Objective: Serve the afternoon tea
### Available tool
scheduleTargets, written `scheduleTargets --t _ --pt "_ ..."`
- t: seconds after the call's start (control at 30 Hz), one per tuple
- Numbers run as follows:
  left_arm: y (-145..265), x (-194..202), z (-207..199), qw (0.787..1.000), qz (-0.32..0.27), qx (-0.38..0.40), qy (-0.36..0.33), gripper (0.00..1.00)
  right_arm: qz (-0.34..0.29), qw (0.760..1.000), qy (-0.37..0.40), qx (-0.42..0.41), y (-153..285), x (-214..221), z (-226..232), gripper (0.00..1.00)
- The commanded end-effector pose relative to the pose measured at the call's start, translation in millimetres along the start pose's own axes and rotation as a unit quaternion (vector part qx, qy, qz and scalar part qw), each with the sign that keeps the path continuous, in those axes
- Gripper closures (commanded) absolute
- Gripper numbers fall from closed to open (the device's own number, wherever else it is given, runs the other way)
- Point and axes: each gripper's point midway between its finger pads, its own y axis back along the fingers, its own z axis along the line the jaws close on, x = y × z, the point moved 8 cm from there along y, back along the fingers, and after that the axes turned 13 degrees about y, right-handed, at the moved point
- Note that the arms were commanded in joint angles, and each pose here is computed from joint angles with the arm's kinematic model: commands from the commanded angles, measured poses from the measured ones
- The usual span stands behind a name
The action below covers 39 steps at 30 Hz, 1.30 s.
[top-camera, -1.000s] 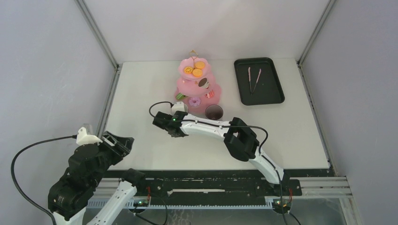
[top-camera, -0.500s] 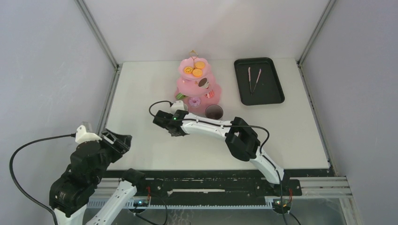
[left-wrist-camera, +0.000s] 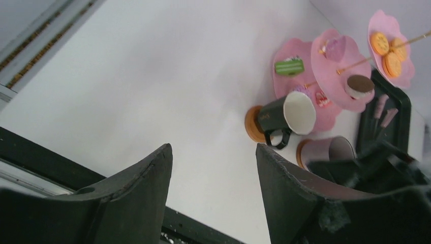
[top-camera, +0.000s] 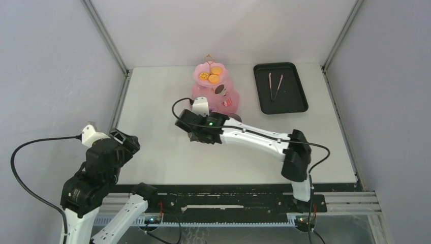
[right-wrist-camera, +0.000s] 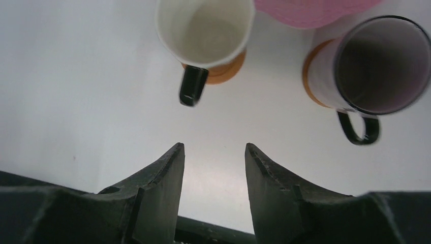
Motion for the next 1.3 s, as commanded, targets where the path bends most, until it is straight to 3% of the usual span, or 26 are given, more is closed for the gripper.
scheduleTargets --t 0.0,0.23,0.53,0.83,1.03,1.27 --pt "-15.1 -16.2 -17.1 0.998 -0.064 -0.012 -0.006 0.34 -0.066 0.998 -0.012 0.001 35.8 -19.0 -42.2 0.45" --pt "-75.2 -4.1 -50.3 0.993 -0.083 -0.054 -0.058 0.34 -0.113 0.985 -0.113 0.064 52.1 -36.4 -168.6 0.44" --pt "-135.6 14.8 -55.4 0.982 -0.163 -0.044 -0.084 0.34 -0.076 0.961 -0.203 0.17 34.3 9.9 -289.0 0.38" --pt "-163.9 40.7 -30.3 0.976 -0.171 -0.06 -0.122 0.33 -0.016 0.957 -0.214 0.195 16.4 37.9 -304.1 0.35" --pt "-168.7 41.7 -17.5 0.974 -0.175 -0.072 -0.127 0.33 -0.033 0.957 -0.209 0.199 18.8 41.9 -305.4 0.38" --pt "-172.0 39.0 -12.4 0.971 -0.186 -0.078 -0.128 0.33 -0.096 0.955 -0.217 0.178 33.3 31.3 -308.9 0.37"
